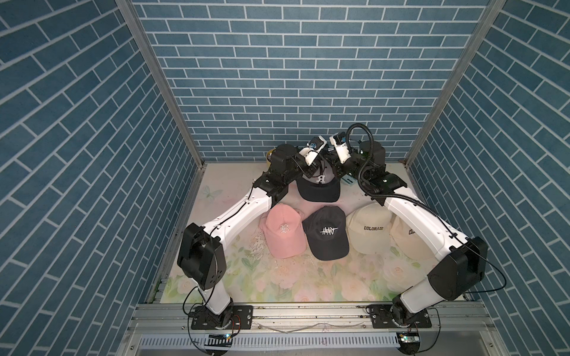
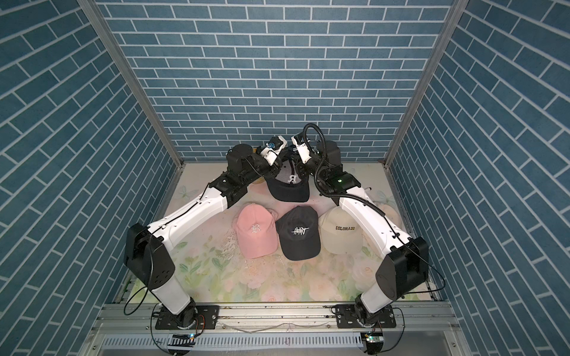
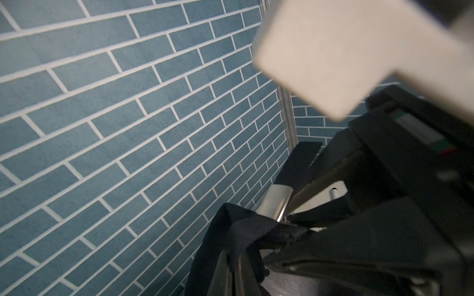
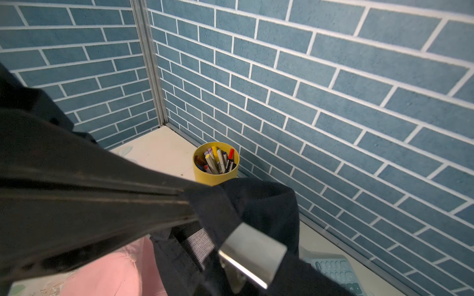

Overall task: Open the adjustable buckle of the baseball cap
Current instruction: Pull the adjustable strap on the baseball cap, then place the baseball cap at the center of the board.

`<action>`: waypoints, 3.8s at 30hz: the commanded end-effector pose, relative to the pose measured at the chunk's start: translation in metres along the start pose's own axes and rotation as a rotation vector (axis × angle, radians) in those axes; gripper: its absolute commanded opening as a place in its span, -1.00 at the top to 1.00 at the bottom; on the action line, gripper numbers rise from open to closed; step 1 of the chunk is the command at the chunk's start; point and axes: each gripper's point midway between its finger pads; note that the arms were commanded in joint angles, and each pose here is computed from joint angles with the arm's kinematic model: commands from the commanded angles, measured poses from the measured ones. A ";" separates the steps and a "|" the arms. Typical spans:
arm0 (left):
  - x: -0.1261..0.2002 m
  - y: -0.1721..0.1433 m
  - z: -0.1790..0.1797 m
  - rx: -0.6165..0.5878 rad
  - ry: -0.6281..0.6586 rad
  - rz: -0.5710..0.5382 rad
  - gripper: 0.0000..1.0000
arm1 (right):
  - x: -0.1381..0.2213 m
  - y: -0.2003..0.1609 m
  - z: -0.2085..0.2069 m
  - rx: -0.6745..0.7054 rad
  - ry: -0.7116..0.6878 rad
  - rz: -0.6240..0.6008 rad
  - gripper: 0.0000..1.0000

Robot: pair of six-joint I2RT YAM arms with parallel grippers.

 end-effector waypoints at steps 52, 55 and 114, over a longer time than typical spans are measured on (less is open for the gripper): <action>0.050 -0.016 0.033 0.125 0.158 0.036 -0.14 | -0.004 0.027 -0.046 -0.224 -0.267 -0.085 1.00; 0.049 -0.009 0.043 0.188 0.190 0.020 -0.25 | -0.007 0.026 -0.050 -0.245 -0.344 -0.053 1.00; 0.004 -0.069 -0.101 0.498 0.127 0.005 1.00 | 0.013 0.032 -0.030 -0.429 -0.945 -0.066 1.00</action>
Point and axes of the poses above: each gripper's point midway between its finger pads, its own x axis back along the fingers, its own z axis along the line the jaws close on, y = z × x, and after that the axes turned 13 degrees about -x, right-handed
